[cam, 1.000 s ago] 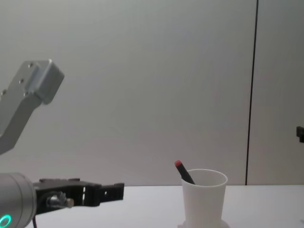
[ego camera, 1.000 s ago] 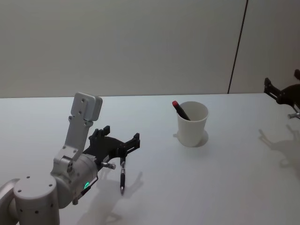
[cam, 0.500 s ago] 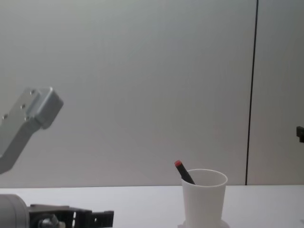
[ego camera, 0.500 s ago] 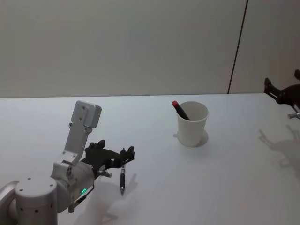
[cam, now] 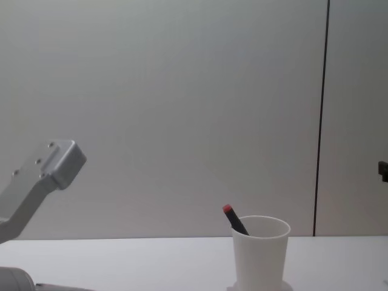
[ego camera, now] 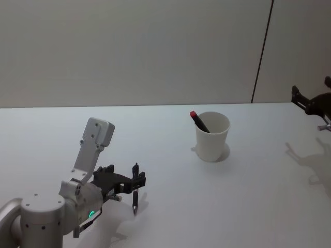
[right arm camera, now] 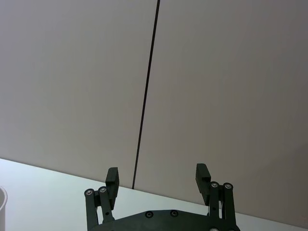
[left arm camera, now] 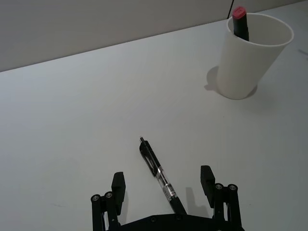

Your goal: Place the pen into the pen holder.

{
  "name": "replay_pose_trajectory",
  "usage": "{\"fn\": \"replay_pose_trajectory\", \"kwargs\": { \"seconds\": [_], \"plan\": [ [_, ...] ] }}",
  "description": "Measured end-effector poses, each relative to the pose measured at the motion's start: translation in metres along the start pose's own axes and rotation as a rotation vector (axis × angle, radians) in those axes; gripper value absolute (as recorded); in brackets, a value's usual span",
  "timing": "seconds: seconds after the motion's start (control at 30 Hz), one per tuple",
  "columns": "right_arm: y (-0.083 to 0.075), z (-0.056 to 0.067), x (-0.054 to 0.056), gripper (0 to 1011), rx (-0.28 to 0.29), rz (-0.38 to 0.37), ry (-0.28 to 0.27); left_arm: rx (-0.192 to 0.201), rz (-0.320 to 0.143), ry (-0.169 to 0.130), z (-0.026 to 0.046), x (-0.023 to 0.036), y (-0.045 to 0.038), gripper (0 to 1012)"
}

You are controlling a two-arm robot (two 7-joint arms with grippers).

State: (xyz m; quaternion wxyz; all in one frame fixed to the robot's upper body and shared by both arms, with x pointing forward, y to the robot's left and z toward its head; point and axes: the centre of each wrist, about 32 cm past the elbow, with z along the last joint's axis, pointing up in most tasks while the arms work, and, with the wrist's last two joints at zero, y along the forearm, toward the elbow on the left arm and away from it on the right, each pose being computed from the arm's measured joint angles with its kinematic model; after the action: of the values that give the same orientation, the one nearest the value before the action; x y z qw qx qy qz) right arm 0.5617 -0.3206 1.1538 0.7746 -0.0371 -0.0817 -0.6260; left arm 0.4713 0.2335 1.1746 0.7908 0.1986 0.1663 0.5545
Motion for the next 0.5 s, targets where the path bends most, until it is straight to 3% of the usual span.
{"fn": "replay_pose_trajectory", "kwargs": {
  "seconds": [0.5],
  "plan": [
    [0.000, 0.000, 0.000, 1002, 0.000, 0.000, 0.000, 0.045, -0.012, -0.008, -0.0022, 0.0070, -0.0115, 1004]
  ]
}}
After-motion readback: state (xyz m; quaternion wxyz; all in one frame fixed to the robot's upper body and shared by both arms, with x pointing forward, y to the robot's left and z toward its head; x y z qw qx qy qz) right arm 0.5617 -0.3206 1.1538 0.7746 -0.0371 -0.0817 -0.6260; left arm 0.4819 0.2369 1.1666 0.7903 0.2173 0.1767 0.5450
